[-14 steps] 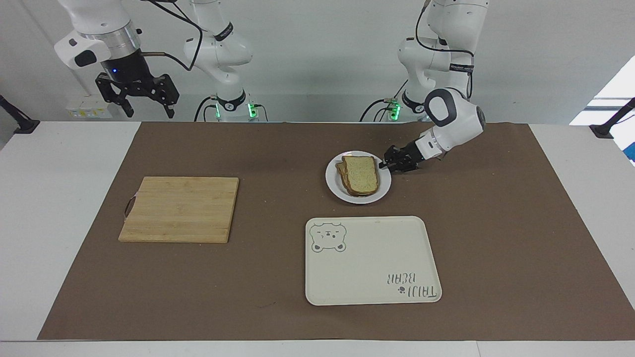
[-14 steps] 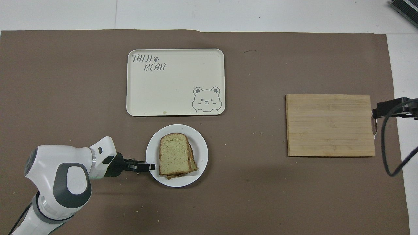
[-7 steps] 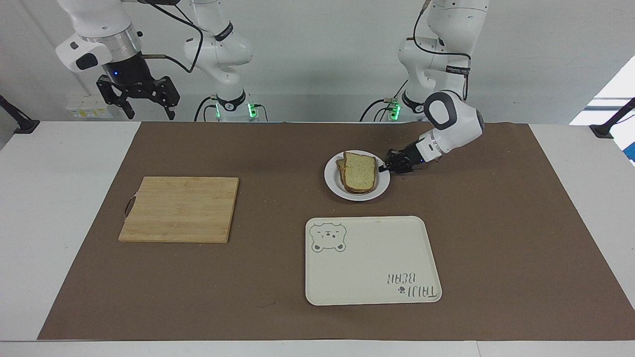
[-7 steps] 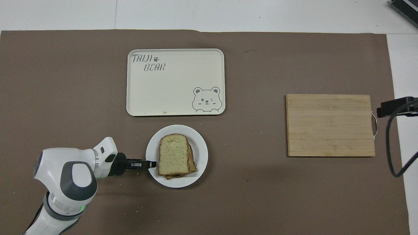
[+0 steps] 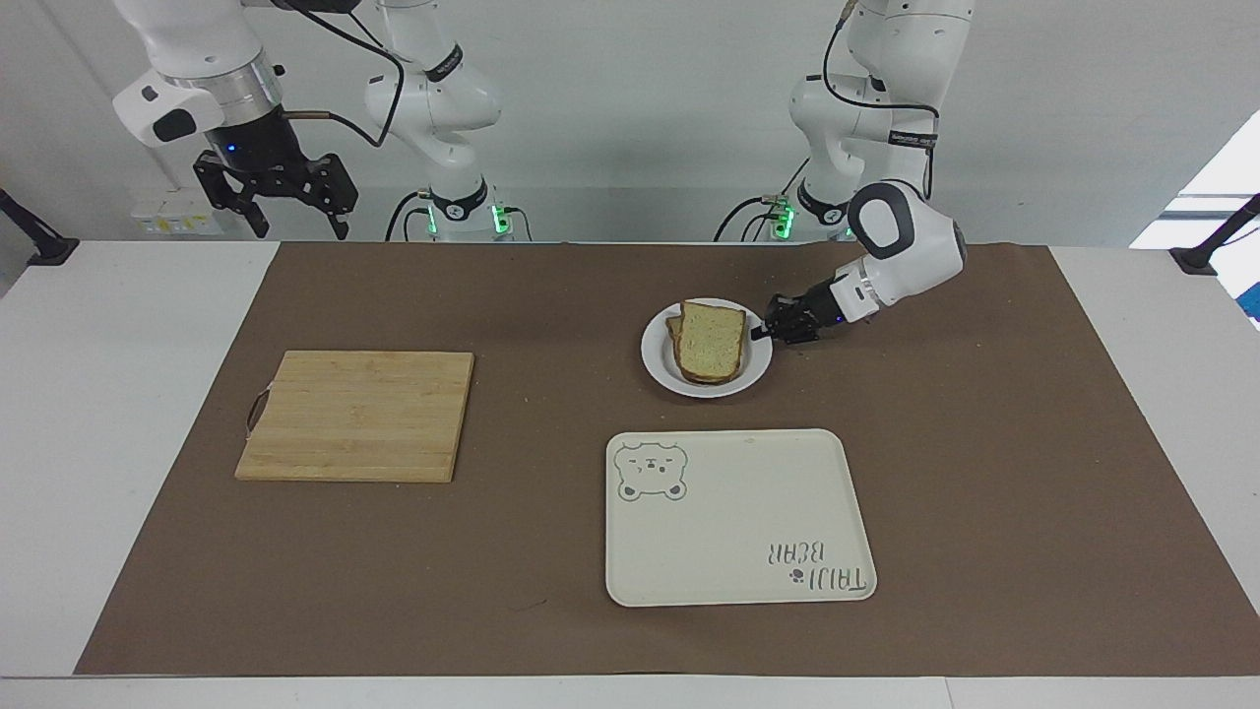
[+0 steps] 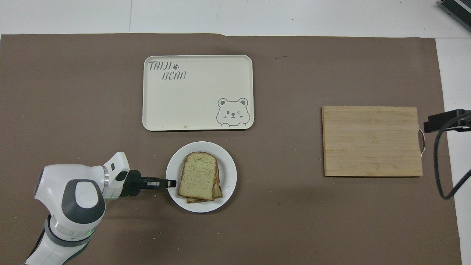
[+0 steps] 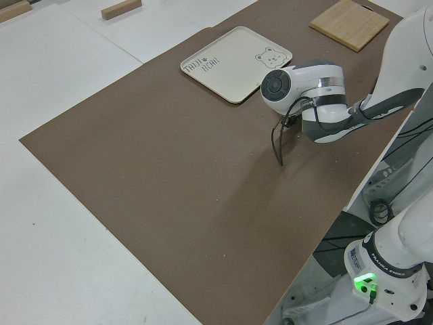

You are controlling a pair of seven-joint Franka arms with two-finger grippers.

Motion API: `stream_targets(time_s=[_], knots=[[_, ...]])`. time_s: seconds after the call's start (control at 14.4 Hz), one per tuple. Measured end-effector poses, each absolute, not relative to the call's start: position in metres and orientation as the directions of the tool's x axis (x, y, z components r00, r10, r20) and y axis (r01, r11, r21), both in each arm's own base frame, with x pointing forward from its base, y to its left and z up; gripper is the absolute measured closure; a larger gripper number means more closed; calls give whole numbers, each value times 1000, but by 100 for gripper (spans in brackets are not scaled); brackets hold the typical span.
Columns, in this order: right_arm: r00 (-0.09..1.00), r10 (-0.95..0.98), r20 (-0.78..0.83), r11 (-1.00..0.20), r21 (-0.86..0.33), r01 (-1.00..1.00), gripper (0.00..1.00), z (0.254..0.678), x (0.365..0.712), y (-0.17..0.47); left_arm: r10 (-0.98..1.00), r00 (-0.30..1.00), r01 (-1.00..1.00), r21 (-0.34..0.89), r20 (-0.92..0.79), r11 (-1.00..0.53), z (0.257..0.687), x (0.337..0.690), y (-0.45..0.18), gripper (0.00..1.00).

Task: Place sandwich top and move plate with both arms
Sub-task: 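Move the left gripper to the plate rim and grip it, then slide the plate with the left gripper onto the white tray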

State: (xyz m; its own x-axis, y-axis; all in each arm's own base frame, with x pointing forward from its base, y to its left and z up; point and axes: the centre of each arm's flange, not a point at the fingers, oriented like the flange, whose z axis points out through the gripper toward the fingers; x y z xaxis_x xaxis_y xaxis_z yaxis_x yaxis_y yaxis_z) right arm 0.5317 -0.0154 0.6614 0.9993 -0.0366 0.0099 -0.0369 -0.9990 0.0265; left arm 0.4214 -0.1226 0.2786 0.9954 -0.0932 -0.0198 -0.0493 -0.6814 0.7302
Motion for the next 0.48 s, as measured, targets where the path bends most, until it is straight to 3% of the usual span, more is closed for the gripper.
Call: stream_targets(time_s=[0.48], knots=[[999, -36, 14, -999, 27, -37, 0, 658, 533, -12, -48, 999, -8, 809, -25, -588, 311, 454, -83, 95]])
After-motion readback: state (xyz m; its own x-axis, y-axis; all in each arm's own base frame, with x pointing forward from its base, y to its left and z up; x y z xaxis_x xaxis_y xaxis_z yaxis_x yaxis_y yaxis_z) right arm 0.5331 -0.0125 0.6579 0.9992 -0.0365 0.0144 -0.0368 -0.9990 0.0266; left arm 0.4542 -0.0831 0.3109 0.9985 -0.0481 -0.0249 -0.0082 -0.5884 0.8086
